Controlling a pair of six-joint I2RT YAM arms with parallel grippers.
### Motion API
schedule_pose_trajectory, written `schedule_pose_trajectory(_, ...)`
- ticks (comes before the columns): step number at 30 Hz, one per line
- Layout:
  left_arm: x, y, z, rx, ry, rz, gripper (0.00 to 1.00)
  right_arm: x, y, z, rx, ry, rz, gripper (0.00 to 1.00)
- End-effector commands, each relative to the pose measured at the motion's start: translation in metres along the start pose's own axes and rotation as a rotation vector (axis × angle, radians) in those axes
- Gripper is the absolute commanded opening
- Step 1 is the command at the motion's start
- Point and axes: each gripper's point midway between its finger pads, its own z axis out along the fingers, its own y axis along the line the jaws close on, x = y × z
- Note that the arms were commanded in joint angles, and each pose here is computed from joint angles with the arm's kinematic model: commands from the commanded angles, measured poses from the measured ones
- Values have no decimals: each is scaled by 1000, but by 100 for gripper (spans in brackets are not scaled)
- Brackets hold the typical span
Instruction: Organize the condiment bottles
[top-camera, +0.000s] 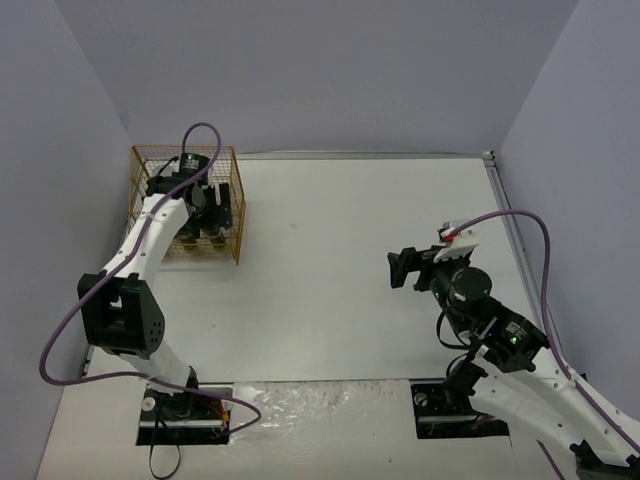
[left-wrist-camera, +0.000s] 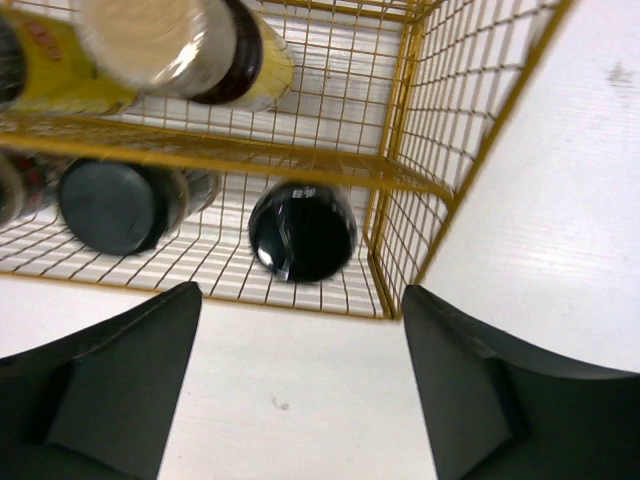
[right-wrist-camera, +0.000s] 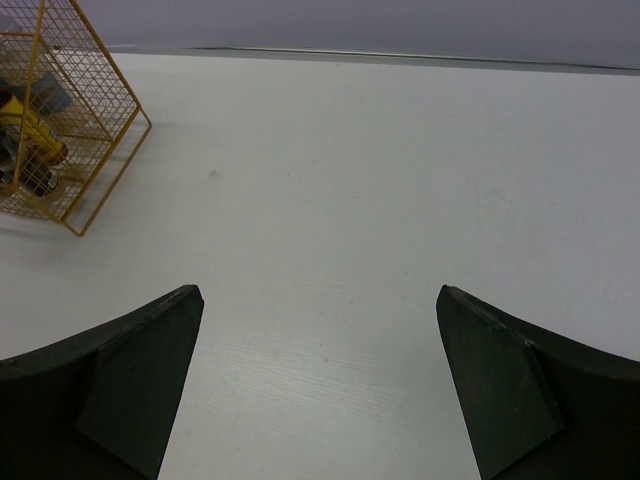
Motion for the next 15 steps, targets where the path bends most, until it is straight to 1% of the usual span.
schedule_pose_trajectory(1,-30,8,-98,36,-261,-18,85,-45,-5,-9,29,-133,67,100)
schedule_pose_trajectory(6,-13,41,-159,-32,-463,-33,97,-64,-20,-19,95,-194,116,100)
schedule_pose_trajectory(8,-1,51,-176,-45,-534,-42,97,-72,-25,-25,106,-217,119,100)
schedule_pose_trajectory(11,15,61,-189,-54,-601,-41,97,-79,-27,-30,104,-232,98,100)
schedule_pose_trajectory(13,26,70,-201,-68,-672,-60,97,-80,-29,-33,112,-242,100,100)
schedule_pose_trajectory(15,38,75,-195,-79,-681,-67,97,-81,-34,-36,128,-253,112,100)
